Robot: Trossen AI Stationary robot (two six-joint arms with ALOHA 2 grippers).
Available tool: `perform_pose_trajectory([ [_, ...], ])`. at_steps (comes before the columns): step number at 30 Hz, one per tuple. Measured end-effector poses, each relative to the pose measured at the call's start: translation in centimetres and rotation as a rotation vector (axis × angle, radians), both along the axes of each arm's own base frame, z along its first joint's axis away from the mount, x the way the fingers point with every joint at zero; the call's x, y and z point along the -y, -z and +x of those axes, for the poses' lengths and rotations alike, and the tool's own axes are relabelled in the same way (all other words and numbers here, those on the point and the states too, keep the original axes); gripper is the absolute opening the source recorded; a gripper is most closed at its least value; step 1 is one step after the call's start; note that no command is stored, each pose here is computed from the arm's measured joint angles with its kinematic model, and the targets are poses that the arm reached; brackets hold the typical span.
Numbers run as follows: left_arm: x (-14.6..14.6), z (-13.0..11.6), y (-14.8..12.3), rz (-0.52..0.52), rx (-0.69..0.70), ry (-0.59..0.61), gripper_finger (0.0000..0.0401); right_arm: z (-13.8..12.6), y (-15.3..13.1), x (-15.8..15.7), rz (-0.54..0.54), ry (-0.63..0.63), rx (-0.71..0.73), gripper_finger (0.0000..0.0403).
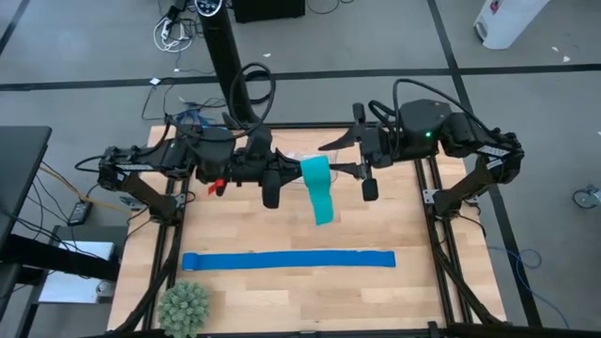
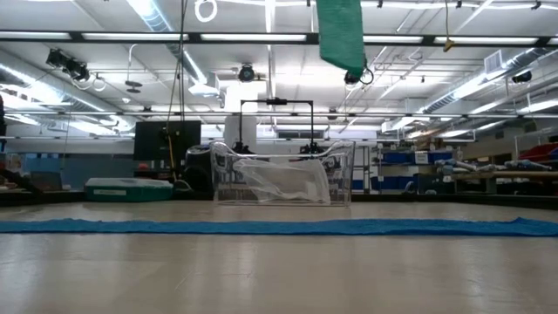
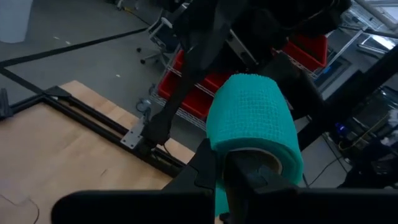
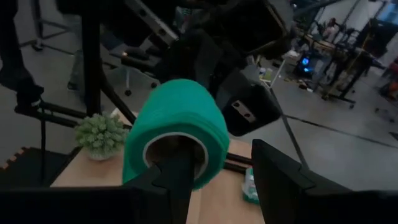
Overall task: Roll bandage
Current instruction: Roll the green bandage
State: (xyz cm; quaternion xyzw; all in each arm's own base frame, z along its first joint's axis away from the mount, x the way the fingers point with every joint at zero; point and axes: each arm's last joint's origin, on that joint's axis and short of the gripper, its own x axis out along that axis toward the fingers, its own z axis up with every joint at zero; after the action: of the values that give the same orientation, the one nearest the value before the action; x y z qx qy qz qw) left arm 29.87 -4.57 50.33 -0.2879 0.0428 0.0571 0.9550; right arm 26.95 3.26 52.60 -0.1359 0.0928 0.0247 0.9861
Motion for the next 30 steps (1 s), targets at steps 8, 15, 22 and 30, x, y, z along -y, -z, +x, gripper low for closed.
perform_pose_trajectory([
  [8, 0.1, 0.0, -0.1, -0.025, 0.008, 0.036, 0.0019, 0.9, 0.0, -0.3, -0.057, -0.047, 0.038, 0.0152],
  [15, -0.1, 0.0, 0.0, -0.023, -0.003, 0.042, 0.0024, 1.4, 0.4, -0.5, -0.023, -0.097, 0.009, 0.0082],
  [22, -0.5, -0.6, -0.1, 0.066, -0.021, -0.017, 0.0097, 1.3, 0.6, -0.5, 0.057, -0.085, -0.012, 0.0012],
  [30, -1.7, -4.0, -3.2, 0.147, 0.041, -0.046, 0.0184, -0.5, -0.2, -0.3, 0.115, -0.067, -0.008, 0.0001],
])
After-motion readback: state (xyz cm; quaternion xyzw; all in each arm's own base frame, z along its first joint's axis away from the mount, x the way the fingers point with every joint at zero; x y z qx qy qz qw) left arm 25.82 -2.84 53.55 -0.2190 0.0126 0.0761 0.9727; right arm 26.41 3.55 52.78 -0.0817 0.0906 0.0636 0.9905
